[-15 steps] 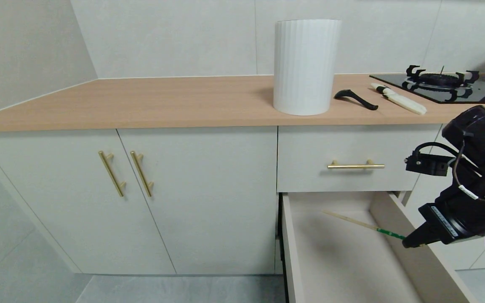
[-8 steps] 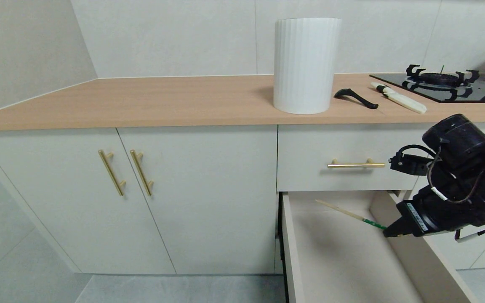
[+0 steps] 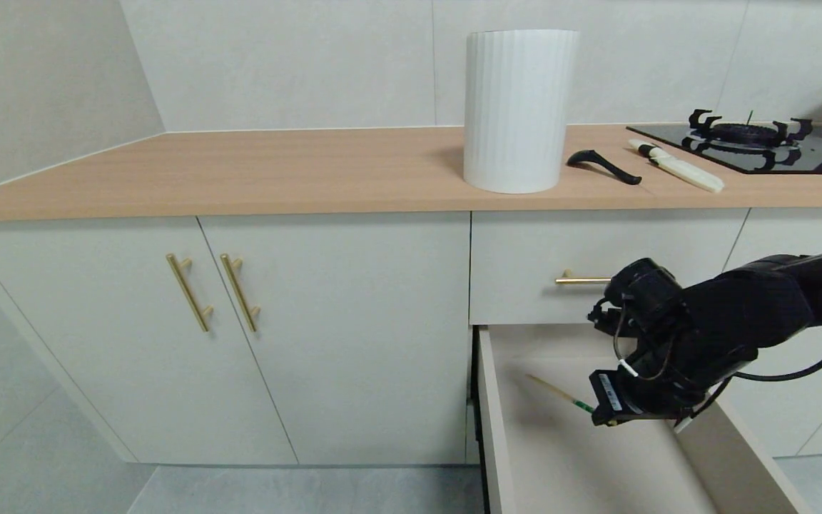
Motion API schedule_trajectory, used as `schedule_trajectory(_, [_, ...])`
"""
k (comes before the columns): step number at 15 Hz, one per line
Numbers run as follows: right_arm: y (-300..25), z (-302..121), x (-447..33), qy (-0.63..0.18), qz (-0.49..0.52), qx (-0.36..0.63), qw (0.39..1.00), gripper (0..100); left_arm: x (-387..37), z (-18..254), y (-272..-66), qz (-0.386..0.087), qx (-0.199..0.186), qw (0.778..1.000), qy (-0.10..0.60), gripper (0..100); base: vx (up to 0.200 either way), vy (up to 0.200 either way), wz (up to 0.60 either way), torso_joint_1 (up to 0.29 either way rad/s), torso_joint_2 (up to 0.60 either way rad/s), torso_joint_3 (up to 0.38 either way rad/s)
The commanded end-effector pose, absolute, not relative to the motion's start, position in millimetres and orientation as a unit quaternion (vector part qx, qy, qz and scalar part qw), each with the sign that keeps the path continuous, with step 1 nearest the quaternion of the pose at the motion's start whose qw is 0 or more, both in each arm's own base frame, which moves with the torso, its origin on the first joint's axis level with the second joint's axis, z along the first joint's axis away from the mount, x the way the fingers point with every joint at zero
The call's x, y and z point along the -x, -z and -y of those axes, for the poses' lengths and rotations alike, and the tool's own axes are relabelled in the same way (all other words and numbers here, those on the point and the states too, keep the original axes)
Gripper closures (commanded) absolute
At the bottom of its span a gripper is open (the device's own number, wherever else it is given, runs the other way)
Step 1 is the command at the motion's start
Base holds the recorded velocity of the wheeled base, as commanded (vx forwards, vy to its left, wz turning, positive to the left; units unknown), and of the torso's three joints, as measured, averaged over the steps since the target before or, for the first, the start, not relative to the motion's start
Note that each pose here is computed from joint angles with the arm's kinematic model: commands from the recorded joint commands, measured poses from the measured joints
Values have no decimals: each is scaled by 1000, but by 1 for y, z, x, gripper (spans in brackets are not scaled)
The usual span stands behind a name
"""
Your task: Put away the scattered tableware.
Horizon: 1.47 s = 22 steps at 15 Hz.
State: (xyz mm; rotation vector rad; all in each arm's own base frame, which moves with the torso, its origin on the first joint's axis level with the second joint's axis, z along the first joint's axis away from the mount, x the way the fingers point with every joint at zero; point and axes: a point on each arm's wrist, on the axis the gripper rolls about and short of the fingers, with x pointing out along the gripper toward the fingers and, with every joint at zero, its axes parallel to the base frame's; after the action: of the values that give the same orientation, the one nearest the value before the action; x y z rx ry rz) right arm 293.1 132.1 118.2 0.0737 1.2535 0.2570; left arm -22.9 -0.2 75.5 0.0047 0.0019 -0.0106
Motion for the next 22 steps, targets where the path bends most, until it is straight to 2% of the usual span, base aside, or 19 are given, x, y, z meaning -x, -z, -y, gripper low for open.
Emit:
schedule_trajectory(1, [-73,-140,-309,-89,-614,-31,783,100,23,0,-76,-1,-2,1000,5,0,0,0,0,0,0,0])
schedule_trajectory(10, [1,-173,-308,-50,-644,40,762,100,23,0,-76,-1,-2,1000,5,0,0,0,0,0,0,0])
schedule_trajectory(19, [8,-175,-313,-26,-632,37,773,100,23,0,-76,-1,-2,1000,5,0,0,0,0,0,0,0])
schedule_trajectory(20, [8,-175,-313,-26,-632,37,774,0,23,0,-75,-2,-3,1000,5,0,0,0,0,0,0,0])
schedule_trajectory(22, [8,-175,-313,-26,-631,36,774,0,23,0,-75,-2,-2,1000,5,0,0,0,0,0,0,0])
